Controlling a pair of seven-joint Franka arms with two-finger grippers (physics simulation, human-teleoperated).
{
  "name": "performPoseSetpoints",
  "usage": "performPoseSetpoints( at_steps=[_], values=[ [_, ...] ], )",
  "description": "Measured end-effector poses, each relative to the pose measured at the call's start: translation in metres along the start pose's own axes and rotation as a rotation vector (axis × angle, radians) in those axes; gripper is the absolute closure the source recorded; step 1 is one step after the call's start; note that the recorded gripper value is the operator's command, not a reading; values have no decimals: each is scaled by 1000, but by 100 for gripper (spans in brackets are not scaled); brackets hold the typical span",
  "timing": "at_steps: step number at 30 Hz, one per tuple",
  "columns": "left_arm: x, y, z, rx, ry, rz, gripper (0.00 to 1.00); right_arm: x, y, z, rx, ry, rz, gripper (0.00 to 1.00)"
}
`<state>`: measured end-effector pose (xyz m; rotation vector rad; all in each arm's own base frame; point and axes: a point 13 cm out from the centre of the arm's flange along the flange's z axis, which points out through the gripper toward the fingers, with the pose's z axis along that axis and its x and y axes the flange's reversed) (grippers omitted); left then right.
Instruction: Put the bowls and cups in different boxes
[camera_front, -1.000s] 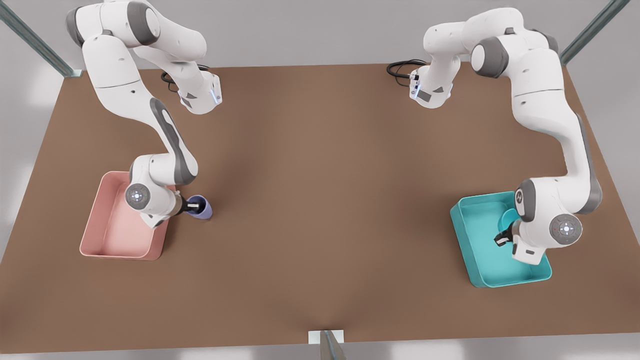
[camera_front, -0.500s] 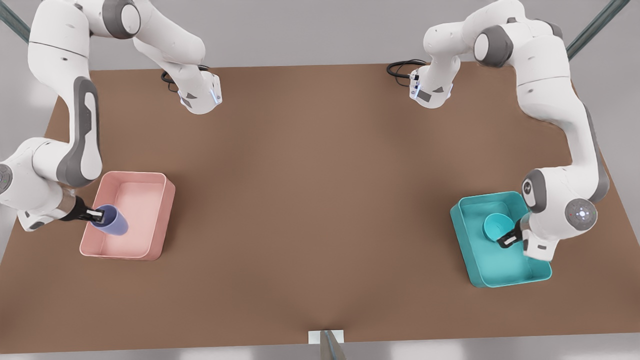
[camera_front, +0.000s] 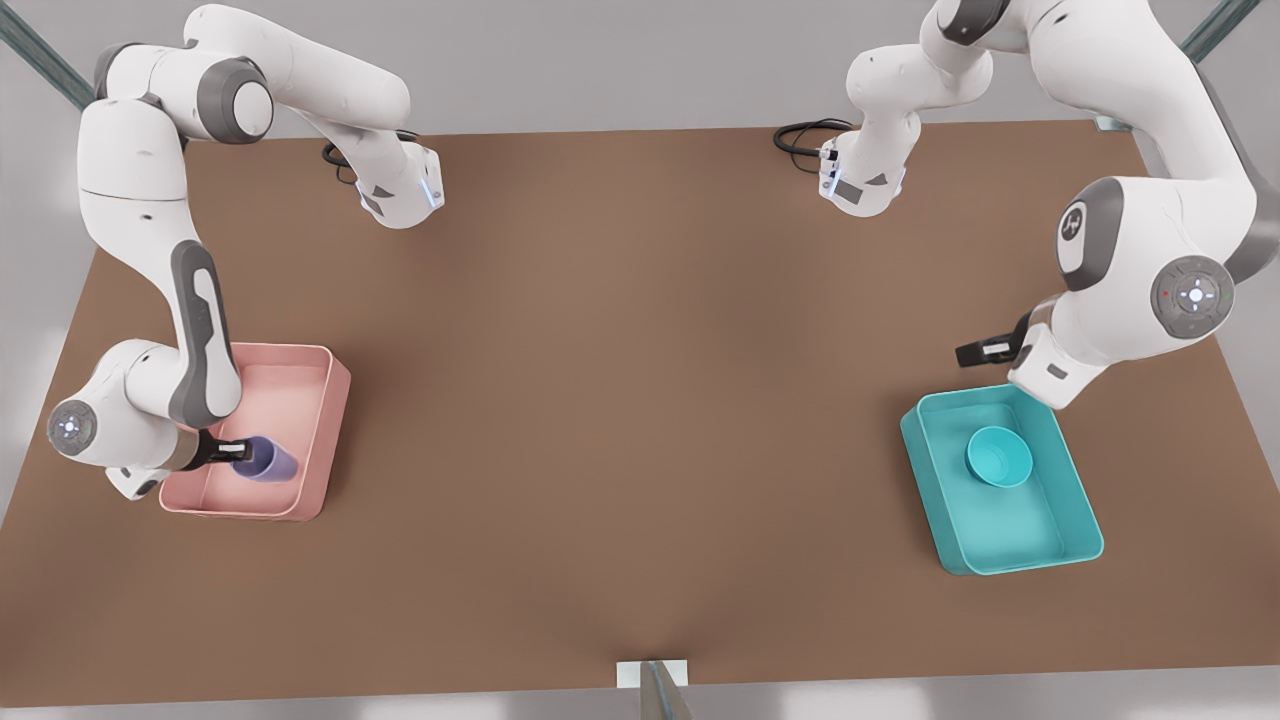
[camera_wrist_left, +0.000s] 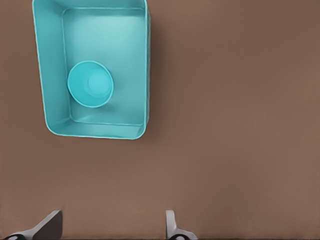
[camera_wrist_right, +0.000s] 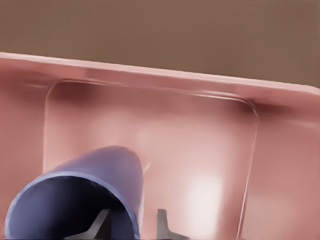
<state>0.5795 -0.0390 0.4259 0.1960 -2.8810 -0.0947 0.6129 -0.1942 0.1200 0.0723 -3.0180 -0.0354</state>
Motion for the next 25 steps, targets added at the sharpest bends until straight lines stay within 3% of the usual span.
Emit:
performPoseSetpoints(
  at_steps=[8,15,18,21,25],
  values=[
    [9,3,7,-4,50,61,0,-1,5,-35,1,-23,-30,0],
    [11,4,7,-6,58,96,0,3,88,-226,9,-130,-151,0],
    [12,5,7,-8,58,107,0,17,146,-287,8,-109,-187,0],
    [12,5,7,-8,60,117,0,72,179,-339,20,-87,-176,0],
    [12,5,7,-8,61,128,0,98,190,-320,18,8,-133,0]
  ],
)
